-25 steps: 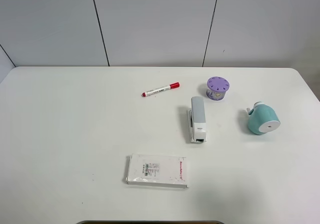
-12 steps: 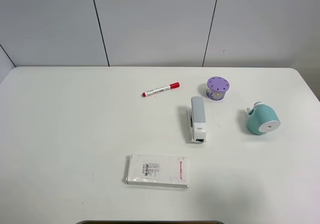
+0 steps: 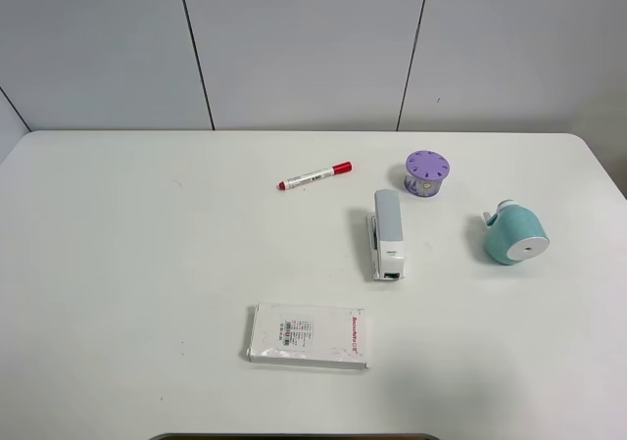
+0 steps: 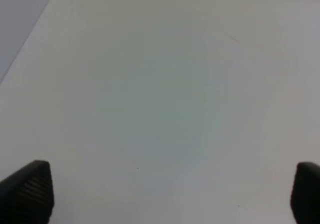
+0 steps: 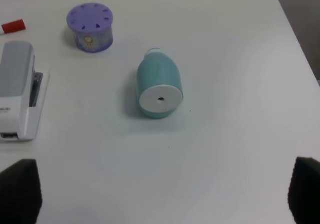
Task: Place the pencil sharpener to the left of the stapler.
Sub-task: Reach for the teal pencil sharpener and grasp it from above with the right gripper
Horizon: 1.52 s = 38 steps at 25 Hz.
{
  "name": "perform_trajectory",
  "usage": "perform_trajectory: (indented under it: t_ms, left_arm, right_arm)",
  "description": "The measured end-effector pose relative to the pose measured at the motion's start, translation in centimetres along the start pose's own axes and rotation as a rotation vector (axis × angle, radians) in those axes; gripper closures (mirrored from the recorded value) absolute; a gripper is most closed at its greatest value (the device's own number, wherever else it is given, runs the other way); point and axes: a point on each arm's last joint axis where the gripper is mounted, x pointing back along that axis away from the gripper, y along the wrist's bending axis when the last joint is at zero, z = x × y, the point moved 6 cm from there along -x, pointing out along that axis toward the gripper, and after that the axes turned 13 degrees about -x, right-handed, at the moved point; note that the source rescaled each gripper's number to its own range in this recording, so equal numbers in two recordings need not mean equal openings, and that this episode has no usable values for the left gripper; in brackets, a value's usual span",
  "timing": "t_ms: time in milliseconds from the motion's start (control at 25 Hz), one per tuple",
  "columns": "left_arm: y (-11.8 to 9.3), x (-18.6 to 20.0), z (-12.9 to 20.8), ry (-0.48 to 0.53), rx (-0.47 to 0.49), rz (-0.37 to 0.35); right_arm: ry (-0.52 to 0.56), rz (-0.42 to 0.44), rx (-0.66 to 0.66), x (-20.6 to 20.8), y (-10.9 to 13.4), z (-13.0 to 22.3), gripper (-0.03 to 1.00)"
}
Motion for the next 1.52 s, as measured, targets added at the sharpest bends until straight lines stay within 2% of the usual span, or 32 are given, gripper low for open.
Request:
perform_trajectory:
  t_ms: [280,920,1520]
  left_arm:
    - [0.0,0.0,0.0,0.000,0.000,0.000]
    - [0.0,0.0,0.0,0.000,0.000,0.000]
    - [0.0,0.0,0.0,0.000,0.000,0.000]
  right_arm:
    - [-0.052,-0.011,-0.052,1.5,0.3,-1.4,-0.03]
    - [0.203,0.045,-0.118,-1.7,0.9,-5.0,-0.03]
    - [0.473,0.118,-0.157,-9.6,1.3,-9.9,-0.03]
